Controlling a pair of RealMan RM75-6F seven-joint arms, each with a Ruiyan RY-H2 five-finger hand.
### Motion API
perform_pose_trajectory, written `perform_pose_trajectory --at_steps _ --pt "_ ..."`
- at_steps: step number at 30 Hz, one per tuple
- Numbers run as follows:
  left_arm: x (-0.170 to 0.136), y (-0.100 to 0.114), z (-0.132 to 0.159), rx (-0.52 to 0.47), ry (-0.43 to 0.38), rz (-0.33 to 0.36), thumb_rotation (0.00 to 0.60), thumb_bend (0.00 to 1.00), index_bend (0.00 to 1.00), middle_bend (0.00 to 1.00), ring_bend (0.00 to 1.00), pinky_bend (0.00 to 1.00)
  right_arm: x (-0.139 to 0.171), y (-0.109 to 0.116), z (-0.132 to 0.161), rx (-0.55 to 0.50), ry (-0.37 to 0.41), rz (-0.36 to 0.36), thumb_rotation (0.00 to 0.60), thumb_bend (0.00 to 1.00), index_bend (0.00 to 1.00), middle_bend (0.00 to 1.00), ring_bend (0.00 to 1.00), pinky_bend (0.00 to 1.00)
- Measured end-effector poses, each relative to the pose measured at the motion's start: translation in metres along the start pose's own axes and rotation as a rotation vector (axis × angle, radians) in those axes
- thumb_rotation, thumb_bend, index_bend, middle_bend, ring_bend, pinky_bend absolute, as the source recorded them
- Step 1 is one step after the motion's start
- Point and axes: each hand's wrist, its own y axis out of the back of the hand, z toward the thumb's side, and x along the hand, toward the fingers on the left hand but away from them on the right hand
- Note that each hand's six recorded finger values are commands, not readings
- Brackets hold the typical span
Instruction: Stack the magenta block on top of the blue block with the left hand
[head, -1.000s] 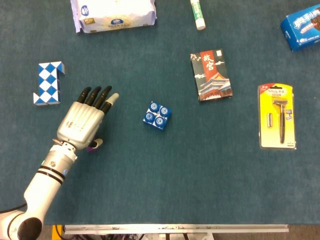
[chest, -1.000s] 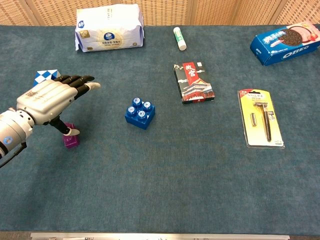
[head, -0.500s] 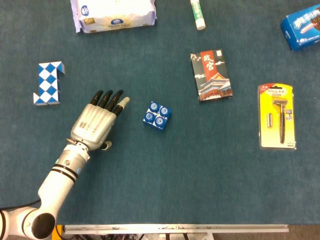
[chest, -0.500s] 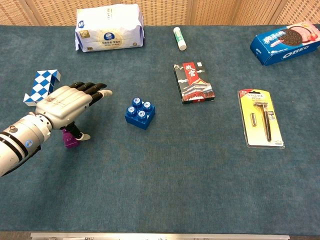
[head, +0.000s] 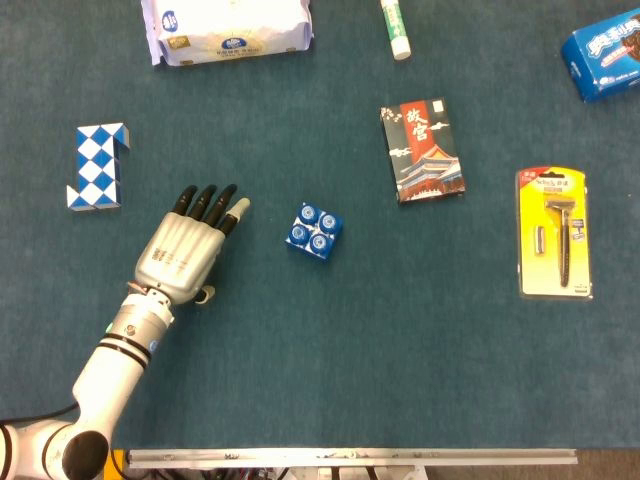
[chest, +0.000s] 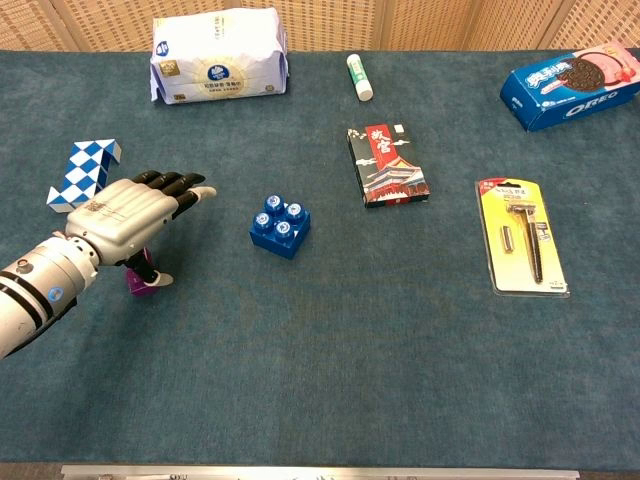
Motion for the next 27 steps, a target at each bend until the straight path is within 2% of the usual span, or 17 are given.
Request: perform_pose_trajectory --at_steps 16,27 --pt "-0.018 0.001 -0.011 -0.051 0.019 0.018 0.6 0.1 0.04 0.0 0.0 0.07 0.0 -0.002 0.0 0.008 -0.002 0.008 0.6 0.0 0.0 0.08 0.0 0.27" --pt "-0.004 0.007 -0.007 -0.056 0.008 0.035 0.6 0.1 0.04 0.0 0.0 0.07 0.0 -0.002 -0.001 0.01 -0.007 0.01 0.6 0.0 0.0 0.08 0.0 0.27"
